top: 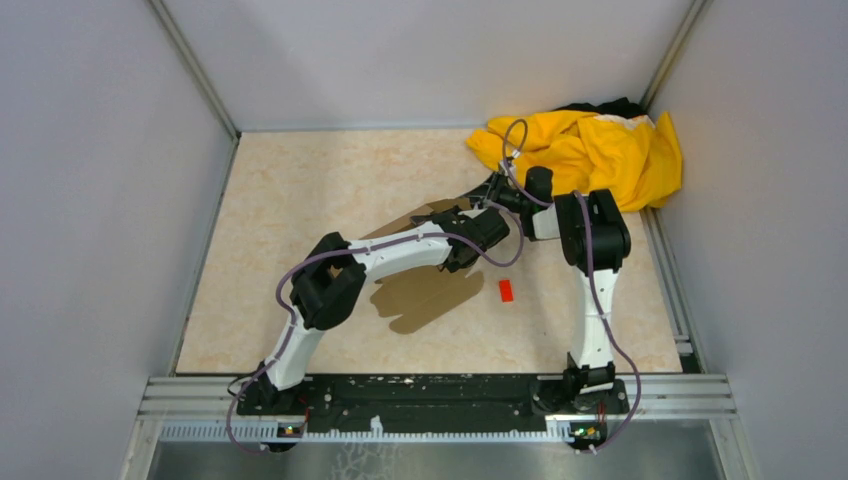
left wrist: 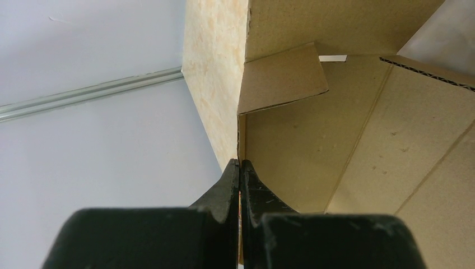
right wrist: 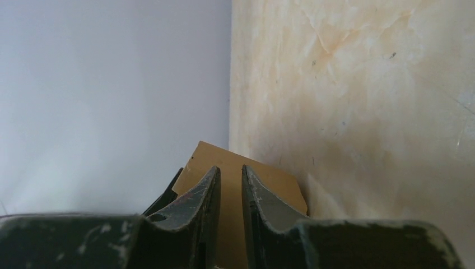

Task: Fold the paper box

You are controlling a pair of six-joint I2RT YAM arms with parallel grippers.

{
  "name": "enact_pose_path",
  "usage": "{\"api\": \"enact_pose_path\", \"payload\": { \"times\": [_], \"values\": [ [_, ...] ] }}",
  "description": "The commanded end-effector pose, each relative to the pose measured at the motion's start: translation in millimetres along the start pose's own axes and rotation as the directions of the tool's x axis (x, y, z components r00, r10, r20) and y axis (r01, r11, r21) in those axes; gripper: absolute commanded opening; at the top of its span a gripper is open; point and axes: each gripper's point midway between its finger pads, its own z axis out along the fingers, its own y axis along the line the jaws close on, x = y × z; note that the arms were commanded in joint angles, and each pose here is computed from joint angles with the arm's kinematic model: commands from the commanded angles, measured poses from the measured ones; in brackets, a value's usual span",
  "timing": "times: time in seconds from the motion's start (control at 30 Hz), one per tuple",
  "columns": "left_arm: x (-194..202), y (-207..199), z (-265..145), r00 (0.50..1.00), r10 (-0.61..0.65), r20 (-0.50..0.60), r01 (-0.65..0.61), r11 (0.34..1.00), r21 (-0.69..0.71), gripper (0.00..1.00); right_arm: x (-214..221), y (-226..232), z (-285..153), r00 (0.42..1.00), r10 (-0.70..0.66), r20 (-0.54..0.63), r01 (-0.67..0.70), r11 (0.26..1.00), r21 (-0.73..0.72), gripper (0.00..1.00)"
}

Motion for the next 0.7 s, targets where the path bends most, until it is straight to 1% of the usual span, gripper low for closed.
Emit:
{"api": "enact_pose_path", "payload": {
  "times": [0.0, 0.4, 0.67],
  "values": [
    [2, -1, -2, 1.0, 0.017, -0.006, -0.017, 1.0, -0.017, 0.0, 7, 33, -5, 0.995, -0.103, -0.012, 0.102, 0.992, -0.072, 0.2],
    [1, 0, -7, 1.0, 0.028, 0.001, -0.028, 0.999, -0.036, 0.01, 32, 33, -19, 0.994, -0.107, -0.02, 0.105, 0.991, -0.081, 0.2],
    [3, -9, -17, 0.998, 0.067, 0.017, -0.066, 0.996, -0.061, 0.02, 38, 46, -23, 0.994, -0.111, -0.025, 0.107, 0.986, -0.129, 0.2]
  ]
}}
